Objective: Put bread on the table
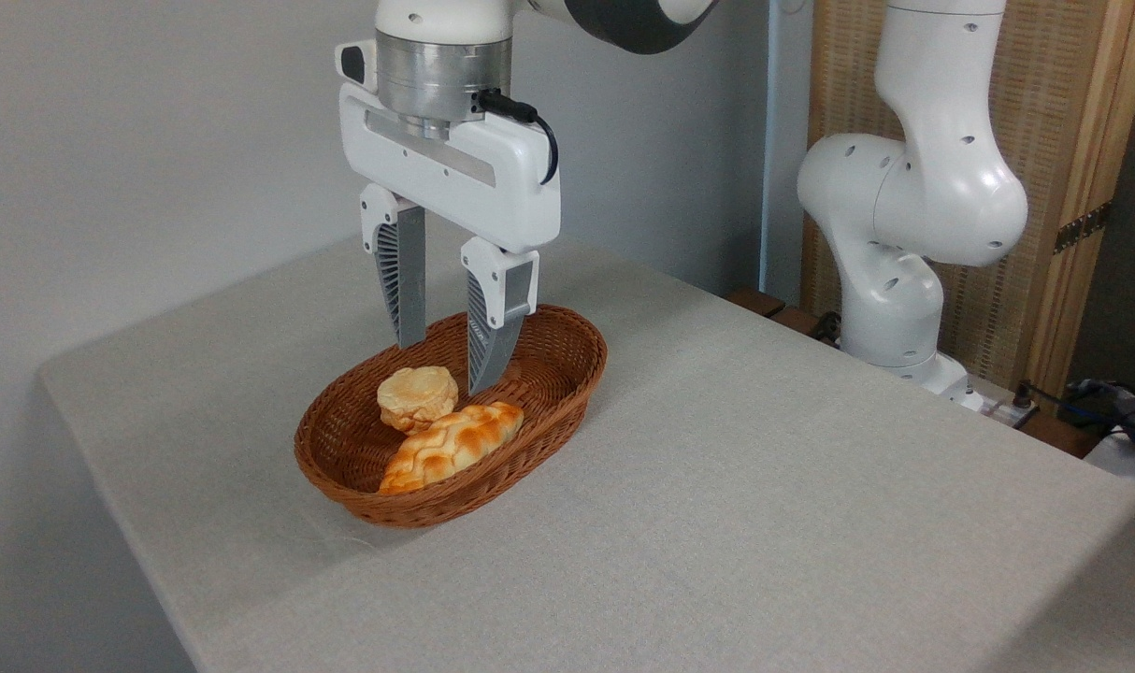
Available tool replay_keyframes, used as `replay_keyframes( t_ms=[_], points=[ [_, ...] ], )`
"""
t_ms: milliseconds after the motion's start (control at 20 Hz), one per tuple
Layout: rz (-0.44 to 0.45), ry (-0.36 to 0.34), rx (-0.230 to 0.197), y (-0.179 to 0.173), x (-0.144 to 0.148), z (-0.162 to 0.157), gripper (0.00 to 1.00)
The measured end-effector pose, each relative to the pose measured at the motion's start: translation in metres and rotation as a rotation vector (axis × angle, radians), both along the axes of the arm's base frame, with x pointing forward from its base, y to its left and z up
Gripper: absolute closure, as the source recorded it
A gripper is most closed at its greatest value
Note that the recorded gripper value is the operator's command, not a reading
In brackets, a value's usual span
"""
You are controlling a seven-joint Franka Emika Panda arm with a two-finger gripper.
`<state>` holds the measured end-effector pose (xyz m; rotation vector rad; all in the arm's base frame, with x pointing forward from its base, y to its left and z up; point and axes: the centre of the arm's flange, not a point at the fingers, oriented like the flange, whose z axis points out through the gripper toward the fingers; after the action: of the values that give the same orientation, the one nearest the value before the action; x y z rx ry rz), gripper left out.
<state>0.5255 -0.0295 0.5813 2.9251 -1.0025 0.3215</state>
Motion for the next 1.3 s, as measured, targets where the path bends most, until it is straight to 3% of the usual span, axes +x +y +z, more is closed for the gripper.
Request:
replay_keyframes(
  t_ms=[1300],
  points=[
    [-0.009, 0.017, 0.001, -0.0043, -0.0017, -0.002, 0.0]
  ],
)
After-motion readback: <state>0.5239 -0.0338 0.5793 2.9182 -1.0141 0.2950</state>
